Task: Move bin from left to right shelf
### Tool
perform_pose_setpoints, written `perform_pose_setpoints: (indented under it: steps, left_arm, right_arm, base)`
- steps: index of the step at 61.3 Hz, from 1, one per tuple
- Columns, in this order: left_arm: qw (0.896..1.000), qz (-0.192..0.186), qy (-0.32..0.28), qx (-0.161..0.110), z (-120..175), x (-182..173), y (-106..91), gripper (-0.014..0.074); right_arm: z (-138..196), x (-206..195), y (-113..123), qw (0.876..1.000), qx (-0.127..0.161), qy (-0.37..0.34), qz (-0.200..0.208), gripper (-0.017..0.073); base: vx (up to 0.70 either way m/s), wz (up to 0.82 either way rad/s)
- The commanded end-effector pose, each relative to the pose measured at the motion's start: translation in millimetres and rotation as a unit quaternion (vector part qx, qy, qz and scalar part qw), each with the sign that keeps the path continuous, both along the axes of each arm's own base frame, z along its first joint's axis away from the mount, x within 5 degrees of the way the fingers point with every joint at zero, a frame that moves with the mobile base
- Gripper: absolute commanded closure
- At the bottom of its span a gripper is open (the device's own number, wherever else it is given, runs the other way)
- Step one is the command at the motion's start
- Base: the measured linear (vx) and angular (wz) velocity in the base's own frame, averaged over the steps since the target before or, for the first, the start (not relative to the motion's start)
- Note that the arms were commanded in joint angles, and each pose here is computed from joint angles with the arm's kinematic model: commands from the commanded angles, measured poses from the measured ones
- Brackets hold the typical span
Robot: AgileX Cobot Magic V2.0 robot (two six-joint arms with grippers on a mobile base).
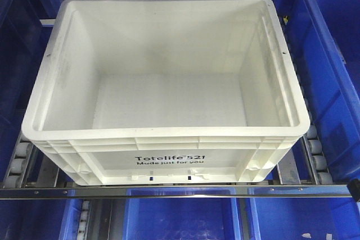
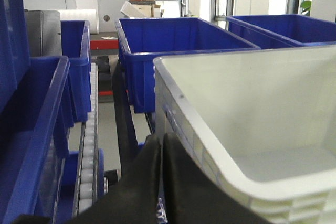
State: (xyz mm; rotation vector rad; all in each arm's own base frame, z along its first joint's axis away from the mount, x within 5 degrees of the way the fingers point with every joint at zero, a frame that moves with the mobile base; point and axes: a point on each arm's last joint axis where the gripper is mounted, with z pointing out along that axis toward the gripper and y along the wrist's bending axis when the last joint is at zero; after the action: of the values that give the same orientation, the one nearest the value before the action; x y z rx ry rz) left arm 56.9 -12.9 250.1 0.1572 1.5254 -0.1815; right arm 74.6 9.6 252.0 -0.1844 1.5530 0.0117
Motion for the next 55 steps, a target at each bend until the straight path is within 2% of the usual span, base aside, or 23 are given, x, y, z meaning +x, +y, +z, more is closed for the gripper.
perform_pose_setpoints:
  steps: [1,8,11,15,19,27,55]
  left_arm:
    - [1.000,0.000,-0.013,0.003,6,-8,1.5,0.0603]
    - [1.000,0.000,0.010,0.026,-8,-15,2.8,0.0603]
    - [1.000,0.000,0.016,0.026,-17,-11,2.2,0.0603]
    - [1.000,0.004,-0.006,0.011,-29,-7,1.9,0.0603]
    - [0.999,0.007,-0.040,-0.018,-39,-3,2.1,0.0602]
    - [0.998,0.008,-0.053,-0.017,-33,-4,2.3,0.0602]
    - [0.999,0.007,-0.041,-0.017,-35,-4,2.1,0.0602]
  right_arm:
    - [14,1,-3,0.999,0.001,-0.035,-0.017,0.0566]
    - [14,1,-3,0.999,0.001,-0.034,-0.017,0.0567]
    - [14,1,-3,0.999,0.001,-0.034,-0.017,0.0567]
    - [14,1,-3,0.999,0.001,-0.034,-0.017,0.0567]
    - [14,1,-3,0.999,0.001,-0.034,-0.017,0.0567]
    - [14,1,-3,0.999,0.001,-0.035,-0.017,0.0567]
    - [14,1,-3,0.999,0.001,-0.035,-0.017,0.0567]
  base:
    - [0.00,0.00]
    - [0.00,0.00]
    - [0.00,0.00]
    - [0.00,0.00]
    - [0.00,0.00]
    - [0.00,0.00]
    - [0.00,0.00]
